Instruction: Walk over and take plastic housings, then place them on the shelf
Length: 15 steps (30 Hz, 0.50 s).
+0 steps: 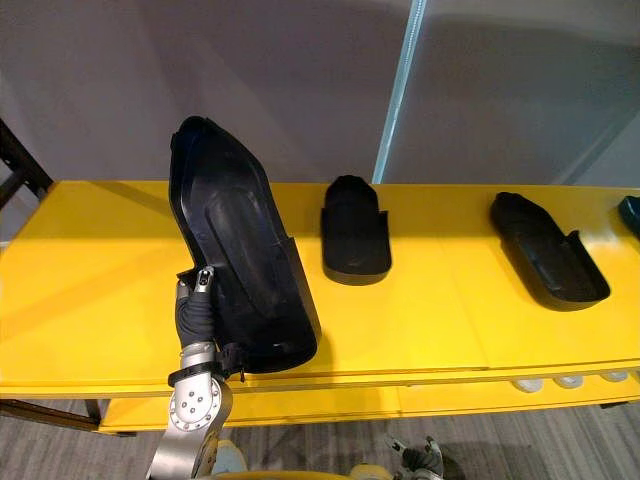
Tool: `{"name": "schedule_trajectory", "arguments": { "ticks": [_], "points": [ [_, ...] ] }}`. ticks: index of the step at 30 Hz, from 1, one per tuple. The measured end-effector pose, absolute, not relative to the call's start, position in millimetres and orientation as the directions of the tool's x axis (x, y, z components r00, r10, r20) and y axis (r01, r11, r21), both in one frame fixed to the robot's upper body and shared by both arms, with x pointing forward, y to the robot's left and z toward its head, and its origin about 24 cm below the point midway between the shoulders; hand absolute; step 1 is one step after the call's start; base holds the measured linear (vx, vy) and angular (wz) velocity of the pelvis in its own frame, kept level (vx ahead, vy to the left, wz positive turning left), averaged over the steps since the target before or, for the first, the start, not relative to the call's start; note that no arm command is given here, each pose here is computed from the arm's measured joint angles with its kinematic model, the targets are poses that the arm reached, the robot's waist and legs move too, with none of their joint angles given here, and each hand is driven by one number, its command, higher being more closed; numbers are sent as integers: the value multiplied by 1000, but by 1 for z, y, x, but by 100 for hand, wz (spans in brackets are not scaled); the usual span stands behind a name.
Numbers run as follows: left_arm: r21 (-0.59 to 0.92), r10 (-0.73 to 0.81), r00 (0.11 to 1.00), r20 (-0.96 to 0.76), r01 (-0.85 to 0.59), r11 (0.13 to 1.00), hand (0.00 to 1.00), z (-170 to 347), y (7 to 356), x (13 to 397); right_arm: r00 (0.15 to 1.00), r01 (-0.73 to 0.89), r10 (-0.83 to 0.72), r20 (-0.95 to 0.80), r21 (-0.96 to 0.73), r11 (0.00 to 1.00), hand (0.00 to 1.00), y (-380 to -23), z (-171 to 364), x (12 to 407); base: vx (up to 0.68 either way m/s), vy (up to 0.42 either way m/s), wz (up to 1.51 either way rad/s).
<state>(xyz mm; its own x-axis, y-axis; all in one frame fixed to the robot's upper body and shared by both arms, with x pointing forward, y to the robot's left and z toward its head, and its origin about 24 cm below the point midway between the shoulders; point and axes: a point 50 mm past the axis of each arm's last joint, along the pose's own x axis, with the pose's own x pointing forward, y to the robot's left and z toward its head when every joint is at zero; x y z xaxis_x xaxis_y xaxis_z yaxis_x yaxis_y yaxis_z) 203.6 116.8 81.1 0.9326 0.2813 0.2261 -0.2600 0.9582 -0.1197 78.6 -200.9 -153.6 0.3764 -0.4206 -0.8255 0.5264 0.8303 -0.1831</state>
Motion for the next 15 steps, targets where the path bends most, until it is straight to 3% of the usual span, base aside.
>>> {"name": "schedule_trajectory", "arguments": {
  "ticks": [3,7,15],
  "points": [
    [-110,303,917,259,-284,953,100,85,123,208,381,489,-370,-847,-155,859,0,-184,-156,85,-75,550,14],
    [-56,353,899,260,-351,935,100,80,141,203,420,424,-344,-840,-154,893,0,-175,-155,99,-198,495,-75],
    [-73,352,916,191,-345,936,100,70,130,199,404,437,-349,-845,-156,886,0,-178,-156,91,-99,150,7]
  ]
}}
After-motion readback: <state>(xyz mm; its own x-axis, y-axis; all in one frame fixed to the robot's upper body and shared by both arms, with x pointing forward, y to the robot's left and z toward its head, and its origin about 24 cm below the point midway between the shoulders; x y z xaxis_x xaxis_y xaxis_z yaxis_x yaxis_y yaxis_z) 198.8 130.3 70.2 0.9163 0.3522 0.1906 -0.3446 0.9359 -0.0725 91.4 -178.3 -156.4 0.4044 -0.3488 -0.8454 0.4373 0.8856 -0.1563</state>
